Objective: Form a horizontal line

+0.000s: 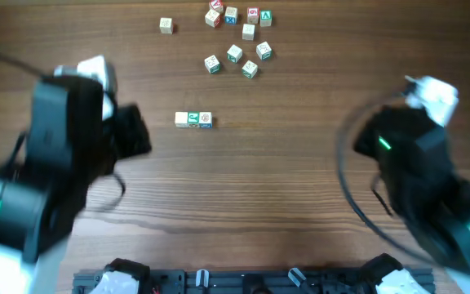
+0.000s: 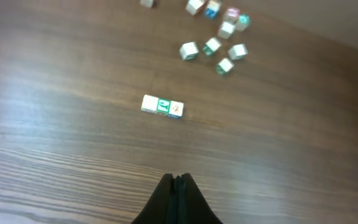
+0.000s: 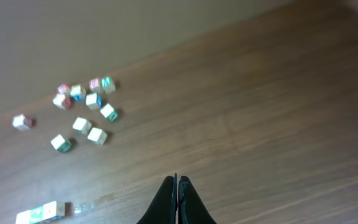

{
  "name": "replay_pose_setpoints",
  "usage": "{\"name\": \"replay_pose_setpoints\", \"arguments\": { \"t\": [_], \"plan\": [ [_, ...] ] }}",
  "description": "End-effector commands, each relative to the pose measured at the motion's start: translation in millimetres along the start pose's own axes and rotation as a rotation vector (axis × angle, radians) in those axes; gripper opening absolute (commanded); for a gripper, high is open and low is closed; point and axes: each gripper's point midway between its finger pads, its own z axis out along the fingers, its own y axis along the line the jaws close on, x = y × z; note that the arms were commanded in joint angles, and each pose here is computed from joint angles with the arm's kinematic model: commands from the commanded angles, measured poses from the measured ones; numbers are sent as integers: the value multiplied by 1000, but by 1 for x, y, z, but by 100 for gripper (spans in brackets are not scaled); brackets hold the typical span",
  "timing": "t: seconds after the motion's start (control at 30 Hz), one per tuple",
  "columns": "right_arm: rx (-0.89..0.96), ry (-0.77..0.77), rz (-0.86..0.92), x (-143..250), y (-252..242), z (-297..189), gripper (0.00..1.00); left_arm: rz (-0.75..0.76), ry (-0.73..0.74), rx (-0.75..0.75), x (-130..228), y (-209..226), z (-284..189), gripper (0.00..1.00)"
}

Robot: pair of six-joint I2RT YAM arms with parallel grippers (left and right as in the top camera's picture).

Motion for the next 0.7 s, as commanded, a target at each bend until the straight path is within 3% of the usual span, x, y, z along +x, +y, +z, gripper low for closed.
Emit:
{"name": "replay_pose_setpoints", "arguments": {
  "t": [0.0, 0.03, 0.07, 0.1, 0.13, 0.17, 0.2, 0.67],
  "plan": [
    [-17, -92, 43, -14, -26, -35, 9, -4, -17, -17, 33, 15, -9, 4],
    [-32, -111, 59, -16, -31, -43, 20, -6, -19, -10, 40, 18, -10, 7],
    [-43, -127, 72, -18, -34, -49, 33, -7, -23, -5, 44, 20, -10, 18],
    [-61, -151, 92, -21, -38, -58, 48, -7, -28, 0, 50, 23, -10, 39],
    [-71, -165, 104, -23, -40, -62, 67, -8, -31, 2, 53, 25, -10, 51],
    [-84, -182, 119, -25, -44, -69, 88, -7, -30, 1, 57, 27, -10, 78],
    [-91, -192, 126, -26, -47, -73, 100, -7, -32, 1, 58, 28, -11, 100],
    [-67, -158, 101, -13, -60, -77, 100, -5, -21, 0, 62, 29, -11, 100]
  ]
}}
